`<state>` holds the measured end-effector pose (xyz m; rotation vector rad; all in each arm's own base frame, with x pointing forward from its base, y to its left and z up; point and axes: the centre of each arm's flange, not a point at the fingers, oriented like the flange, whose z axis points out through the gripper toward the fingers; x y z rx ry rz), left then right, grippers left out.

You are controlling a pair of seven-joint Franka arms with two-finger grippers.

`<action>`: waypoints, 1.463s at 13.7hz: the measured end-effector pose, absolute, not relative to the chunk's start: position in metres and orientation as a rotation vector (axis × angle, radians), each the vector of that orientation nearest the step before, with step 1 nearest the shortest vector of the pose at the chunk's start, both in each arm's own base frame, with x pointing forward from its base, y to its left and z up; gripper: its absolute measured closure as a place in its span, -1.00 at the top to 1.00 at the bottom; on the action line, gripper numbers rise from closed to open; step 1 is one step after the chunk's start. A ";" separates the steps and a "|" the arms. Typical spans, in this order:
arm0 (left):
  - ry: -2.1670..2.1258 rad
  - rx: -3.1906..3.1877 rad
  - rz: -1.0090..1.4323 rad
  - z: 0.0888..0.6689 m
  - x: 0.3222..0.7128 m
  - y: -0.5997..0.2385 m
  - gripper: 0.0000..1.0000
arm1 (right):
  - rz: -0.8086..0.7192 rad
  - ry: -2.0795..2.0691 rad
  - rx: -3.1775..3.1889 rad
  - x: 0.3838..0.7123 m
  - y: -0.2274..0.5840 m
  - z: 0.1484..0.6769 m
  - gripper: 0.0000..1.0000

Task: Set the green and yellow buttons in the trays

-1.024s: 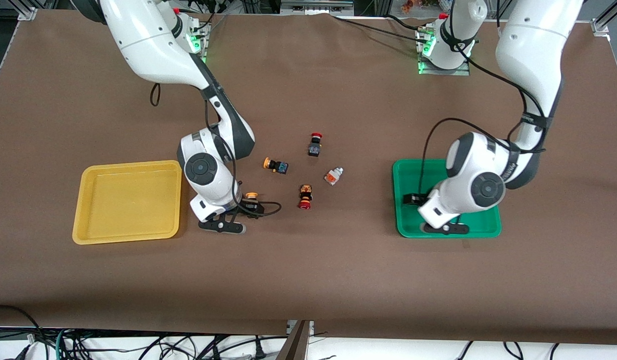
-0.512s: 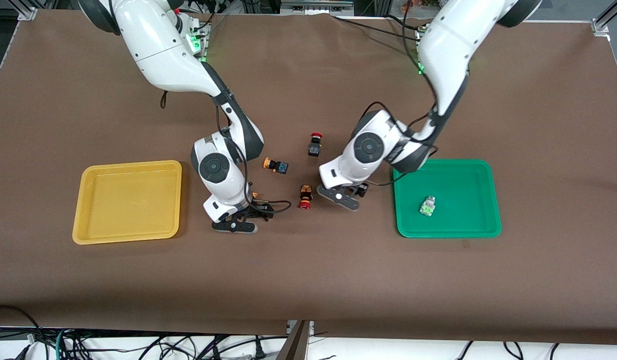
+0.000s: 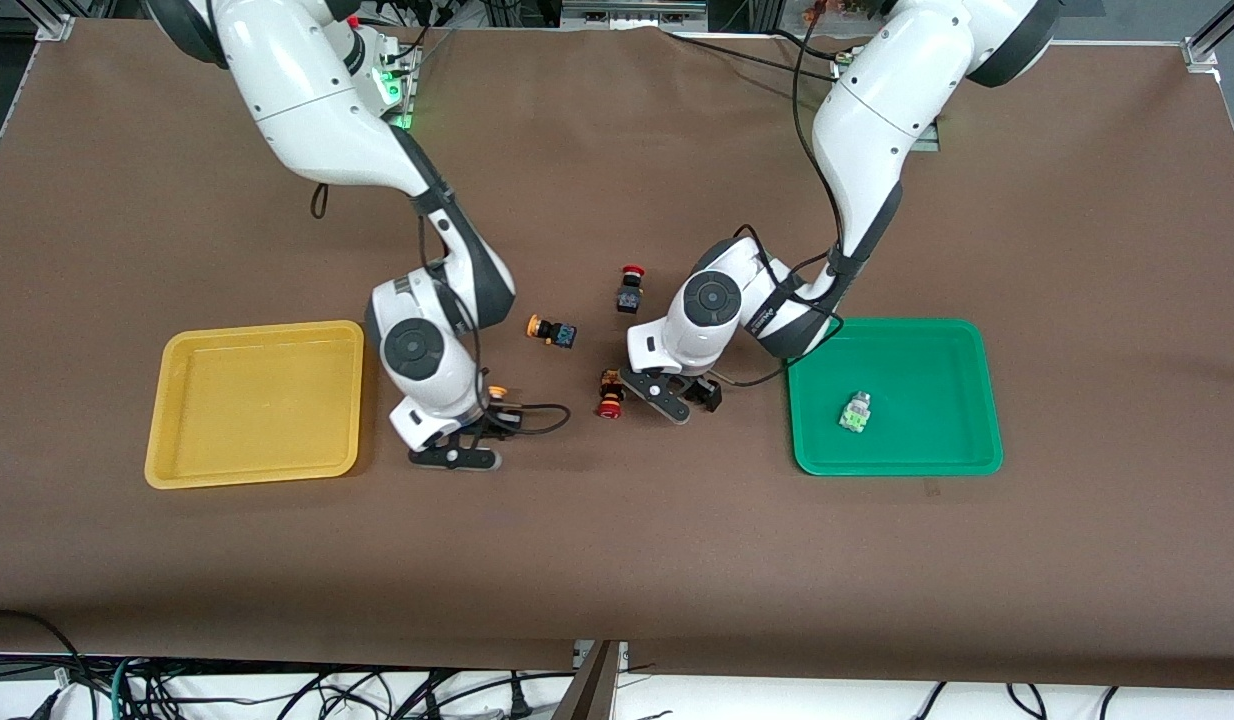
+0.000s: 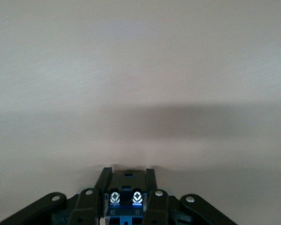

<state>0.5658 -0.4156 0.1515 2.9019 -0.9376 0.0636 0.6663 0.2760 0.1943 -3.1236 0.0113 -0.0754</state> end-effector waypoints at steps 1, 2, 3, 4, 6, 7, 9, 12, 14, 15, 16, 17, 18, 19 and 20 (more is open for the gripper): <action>-0.929 2.901 0.068 0.158 0.569 -0.415 1.00 | -0.037 -0.050 -3.136 0.677 0.243 0.203 -0.33; -0.905 2.897 0.046 0.168 0.571 -0.416 1.00 | 0.005 -0.110 -3.142 0.687 0.205 0.212 -0.33; -0.884 2.882 0.010 0.178 0.569 -0.418 1.00 | 0.048 -0.159 -3.144 0.694 0.169 0.220 -0.33; -0.877 2.872 -0.016 0.188 0.566 -0.422 1.00 | 0.093 -0.199 -3.142 0.698 0.136 0.227 -0.33; -0.882 2.878 -0.073 0.198 0.561 -0.423 1.00 | 0.199 -0.255 -3.143 0.698 0.085 0.231 -0.33; -0.888 2.881 -0.097 0.197 0.557 -0.424 1.00 | 0.251 -0.287 -3.151 0.697 0.060 0.229 -0.33; -0.893 2.886 -0.139 0.186 0.549 -0.421 1.00 | 0.315 -0.284 -3.163 0.693 0.015 0.220 -0.24; -0.890 2.891 -0.169 0.172 0.542 -0.414 0.70 | 0.363 -0.238 -3.150 0.685 -0.019 0.207 0.37; -0.891 2.891 -0.162 0.171 0.542 -0.412 -0.08 | 0.366 -0.318 -3.106 0.686 0.020 0.213 0.78; -0.891 2.893 -0.157 0.173 0.544 -0.411 -0.42 | 0.347 -0.373 -3.074 0.687 0.057 0.223 0.96; -0.887 2.895 -0.148 0.176 0.546 -0.409 -0.82 | 0.324 -0.405 -3.051 0.684 0.104 0.237 1.00; -0.876 2.901 -0.132 0.181 0.552 -0.405 -0.99 | 0.310 -0.423 -3.043 0.678 0.148 0.249 1.00; -0.844 2.917 -0.112 0.195 0.567 -0.390 -0.99 | 0.302 -0.467 -3.040 0.668 0.193 0.257 1.00; -0.811 2.935 -0.113 0.218 0.591 -0.358 -0.99 | 0.299 -0.544 -3.035 0.655 0.235 0.260 1.00; -0.788 2.949 -0.128 0.245 0.616 -0.316 -0.99 | 0.303 -0.622 -3.028 0.640 0.272 0.259 1.00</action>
